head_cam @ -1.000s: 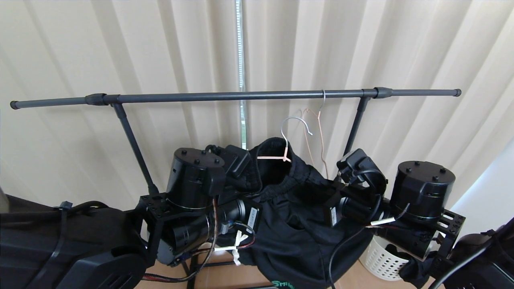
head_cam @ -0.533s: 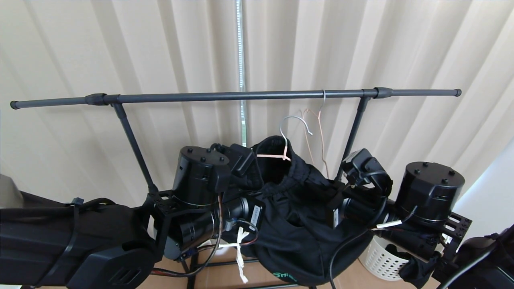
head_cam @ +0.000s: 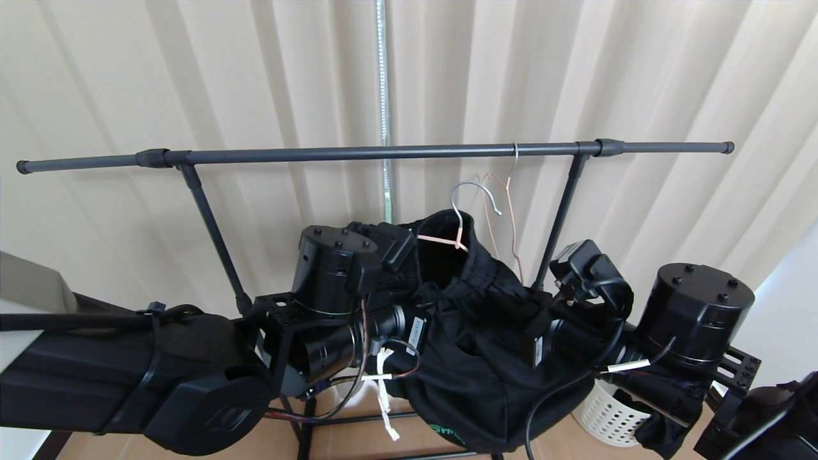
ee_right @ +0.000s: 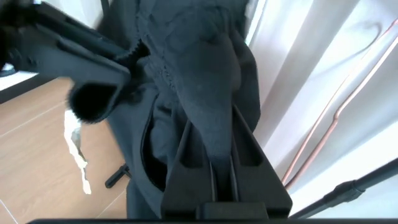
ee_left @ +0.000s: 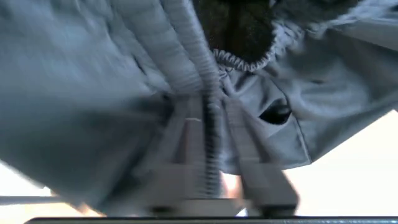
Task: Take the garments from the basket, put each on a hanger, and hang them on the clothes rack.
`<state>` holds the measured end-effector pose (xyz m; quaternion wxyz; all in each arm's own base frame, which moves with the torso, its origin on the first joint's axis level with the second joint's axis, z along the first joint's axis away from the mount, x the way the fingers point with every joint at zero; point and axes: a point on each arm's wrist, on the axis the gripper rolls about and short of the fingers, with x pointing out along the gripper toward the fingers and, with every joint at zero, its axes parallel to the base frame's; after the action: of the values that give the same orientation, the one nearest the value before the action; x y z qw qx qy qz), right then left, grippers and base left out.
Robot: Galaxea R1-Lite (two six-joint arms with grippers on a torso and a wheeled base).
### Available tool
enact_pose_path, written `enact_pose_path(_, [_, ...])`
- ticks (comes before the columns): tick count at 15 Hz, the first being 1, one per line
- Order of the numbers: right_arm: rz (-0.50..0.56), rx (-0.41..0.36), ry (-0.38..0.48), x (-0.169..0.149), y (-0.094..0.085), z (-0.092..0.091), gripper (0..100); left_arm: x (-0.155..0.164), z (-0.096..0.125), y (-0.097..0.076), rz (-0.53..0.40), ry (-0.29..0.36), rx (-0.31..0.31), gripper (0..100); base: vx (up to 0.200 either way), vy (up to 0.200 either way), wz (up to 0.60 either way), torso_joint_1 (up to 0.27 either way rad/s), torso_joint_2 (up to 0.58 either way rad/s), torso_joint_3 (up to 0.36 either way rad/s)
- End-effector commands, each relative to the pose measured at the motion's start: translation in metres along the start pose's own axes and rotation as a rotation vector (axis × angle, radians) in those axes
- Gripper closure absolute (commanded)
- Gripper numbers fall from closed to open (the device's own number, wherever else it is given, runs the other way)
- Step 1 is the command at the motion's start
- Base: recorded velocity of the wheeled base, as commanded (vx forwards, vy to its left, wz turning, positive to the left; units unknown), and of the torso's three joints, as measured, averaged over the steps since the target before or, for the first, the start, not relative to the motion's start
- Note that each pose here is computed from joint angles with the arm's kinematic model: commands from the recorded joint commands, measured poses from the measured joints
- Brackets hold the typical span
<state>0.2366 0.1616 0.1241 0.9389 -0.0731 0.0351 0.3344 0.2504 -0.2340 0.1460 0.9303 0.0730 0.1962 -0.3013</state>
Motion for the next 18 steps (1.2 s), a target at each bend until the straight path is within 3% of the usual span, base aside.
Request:
enact_pose_path(1, [0.001, -0.001, -0.001, -0.001, 0.0, 0.0, 100, 0.004, -0.002, 0.0, 0.004, 0.006, -0.003, 0, 0.0, 0.0, 0.0, 0.0, 0.0, 0.0])
enact_pose_path(5, [0.016, -0.001, -0.004, -0.001, 0.001, 0.0, 100, 0.001, -0.003, 0.001, 0.052, -0.028, -0.002, 0, 0.0, 0.0, 0.0, 0.0, 0.0, 0.0])
enact_pose_path(9, [0.025, -0.001, -0.007, 0.0, 0.0, 0.001, 100, -0.025, -0.005, 0.007, 0.057, -0.05, -0.006, 0, 0.0, 0.0, 0.0, 0.0, 0.0, 0.0])
enact_pose_path(13, [0.053, 0.005, -0.01, -0.001, -0.013, -0.002, 100, -0.049, -0.007, 0.017, 0.076, -0.066, -0.017, 0, 0.0, 0.0, 0.0, 0.0, 0.0, 0.0])
enact_pose_path(15, [0.079, 0.01, -0.013, -0.004, -0.028, -0.004, 100, -0.073, -0.007, 0.023, 0.083, -0.122, -0.029, 0, 0.0, 0.0, 0.0, 0.0, 0.0, 0.0])
enact_pose_path(16, [0.101, 0.012, -0.013, -0.005, -0.033, -0.005, 100, -0.082, -0.007, 0.023, 0.077, -0.156, -0.017, 0, 0.0, 0.0, 0.0, 0.0, 0.0, 0.0])
enact_pose_path(18, [0.147, 0.014, -0.03, -0.008, -0.045, -0.004, 100, -0.104, -0.006, 0.039, 0.118, -0.191, 0.102, 0, 0.0, 0.0, 0.0, 0.0, 0.0, 0.0])
